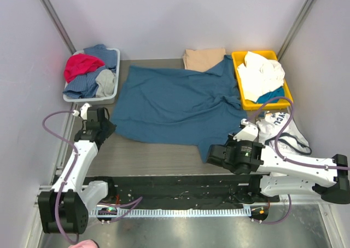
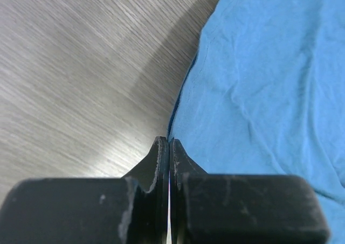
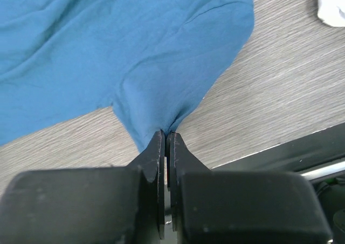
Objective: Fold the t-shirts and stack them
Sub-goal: Flatten the tshirt out
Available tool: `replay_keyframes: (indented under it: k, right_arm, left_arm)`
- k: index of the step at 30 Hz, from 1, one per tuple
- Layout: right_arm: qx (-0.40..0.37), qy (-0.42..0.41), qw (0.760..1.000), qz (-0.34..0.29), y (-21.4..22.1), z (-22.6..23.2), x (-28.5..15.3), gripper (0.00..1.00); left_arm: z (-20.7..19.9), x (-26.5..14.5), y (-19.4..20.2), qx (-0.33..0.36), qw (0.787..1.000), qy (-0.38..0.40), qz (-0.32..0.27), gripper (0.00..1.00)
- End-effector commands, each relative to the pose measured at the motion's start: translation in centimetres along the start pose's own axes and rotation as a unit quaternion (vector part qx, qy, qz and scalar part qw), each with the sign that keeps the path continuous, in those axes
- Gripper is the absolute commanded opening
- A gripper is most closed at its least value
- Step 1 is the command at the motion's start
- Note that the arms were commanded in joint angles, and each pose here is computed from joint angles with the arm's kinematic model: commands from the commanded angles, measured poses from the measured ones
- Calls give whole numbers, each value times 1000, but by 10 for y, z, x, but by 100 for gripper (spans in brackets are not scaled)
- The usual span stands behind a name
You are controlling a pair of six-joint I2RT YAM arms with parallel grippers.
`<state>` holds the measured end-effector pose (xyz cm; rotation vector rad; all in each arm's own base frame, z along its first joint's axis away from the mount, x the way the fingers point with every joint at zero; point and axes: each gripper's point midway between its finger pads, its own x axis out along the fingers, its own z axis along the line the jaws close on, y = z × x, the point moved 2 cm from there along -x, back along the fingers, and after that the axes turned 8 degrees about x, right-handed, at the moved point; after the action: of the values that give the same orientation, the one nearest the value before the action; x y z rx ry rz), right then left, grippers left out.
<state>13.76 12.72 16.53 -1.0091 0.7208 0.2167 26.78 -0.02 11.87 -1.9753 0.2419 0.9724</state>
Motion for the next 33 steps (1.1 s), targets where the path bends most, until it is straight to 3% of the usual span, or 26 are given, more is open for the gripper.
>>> replay_keyframes:
  k: [1, 12, 25, 33]
  right_arm:
    - [-6, 16, 1000, -17, -28, -19, -15, 1]
    - [-6, 2, 1000, 28, -25, -25, -25, 1]
    - [-11, -30, 998, 53, -32, -1, -43, 1]
    - [-2, -53, 998, 46, -42, 11, -53, 1]
  left_arm:
    - [12, -17, 5, 14, 1000, -6, 2, 0]
    - [36, -48, 16, 7, 1000, -23, -10, 0]
    - [31, -86, -11, -13, 998, -7, -59, 0]
    - [37, -83, -16, -5, 997, -30, -72, 0]
